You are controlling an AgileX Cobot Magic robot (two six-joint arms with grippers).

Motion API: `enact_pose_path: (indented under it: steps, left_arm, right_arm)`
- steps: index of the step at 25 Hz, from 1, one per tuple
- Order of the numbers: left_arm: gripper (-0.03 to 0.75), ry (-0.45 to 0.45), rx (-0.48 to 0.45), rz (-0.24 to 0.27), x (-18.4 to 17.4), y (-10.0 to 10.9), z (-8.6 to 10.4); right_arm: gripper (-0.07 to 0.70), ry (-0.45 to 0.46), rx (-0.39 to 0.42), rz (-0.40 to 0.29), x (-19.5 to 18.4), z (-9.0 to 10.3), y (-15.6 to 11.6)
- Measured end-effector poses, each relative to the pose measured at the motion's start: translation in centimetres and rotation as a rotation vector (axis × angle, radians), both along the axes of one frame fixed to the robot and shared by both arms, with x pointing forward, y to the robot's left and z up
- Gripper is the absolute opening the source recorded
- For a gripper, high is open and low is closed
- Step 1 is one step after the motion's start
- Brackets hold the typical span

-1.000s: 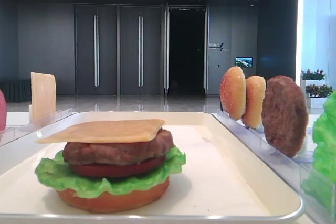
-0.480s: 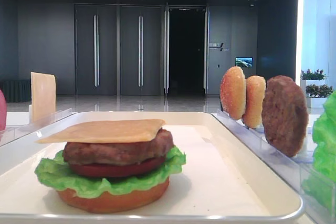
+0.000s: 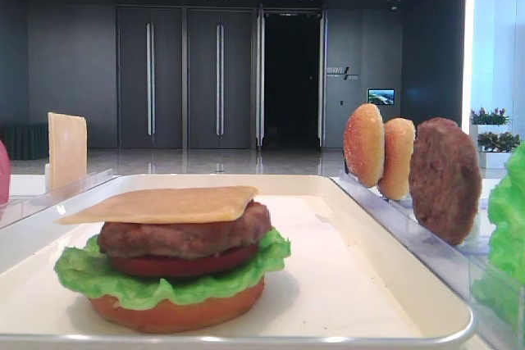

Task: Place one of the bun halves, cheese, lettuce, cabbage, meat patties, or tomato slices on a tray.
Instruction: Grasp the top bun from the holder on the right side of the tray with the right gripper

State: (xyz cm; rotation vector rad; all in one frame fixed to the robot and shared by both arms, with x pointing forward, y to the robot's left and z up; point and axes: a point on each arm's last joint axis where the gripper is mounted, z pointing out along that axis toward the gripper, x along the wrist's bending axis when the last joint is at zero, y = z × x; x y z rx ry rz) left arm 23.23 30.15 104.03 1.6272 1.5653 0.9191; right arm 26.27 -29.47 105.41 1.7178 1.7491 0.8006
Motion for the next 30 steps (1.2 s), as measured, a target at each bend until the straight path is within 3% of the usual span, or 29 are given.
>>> enact_pose_path:
  steps: [4,8,11,20,30]
  left_arm:
    - [0.643,0.000,0.000,0.000,0.0,0.0,0.0]
    - [0.643,0.000,0.000,0.000,0.0,0.0,0.0]
    - [0.643,0.000,0.000,0.000,0.0,0.0,0.0]
    - [0.643,0.000,0.000,0.000,0.0,0.0,0.0]
    - [0.643,0.000,0.000,0.000,0.0,0.0,0.0]
  right_arm:
    - [0.398,0.086,0.000,-0.001,3.9,1.1,-0.1]
    - [0.398,0.153,-0.035,0.054,8.4,2.4,-0.1]
    - [0.397,0.223,-0.019,0.073,12.3,3.0,0.1]
    - [0.373,0.288,0.043,0.055,21.7,5.0,0.2]
    - [0.365,0.344,0.047,0.056,30.4,4.6,0.0]
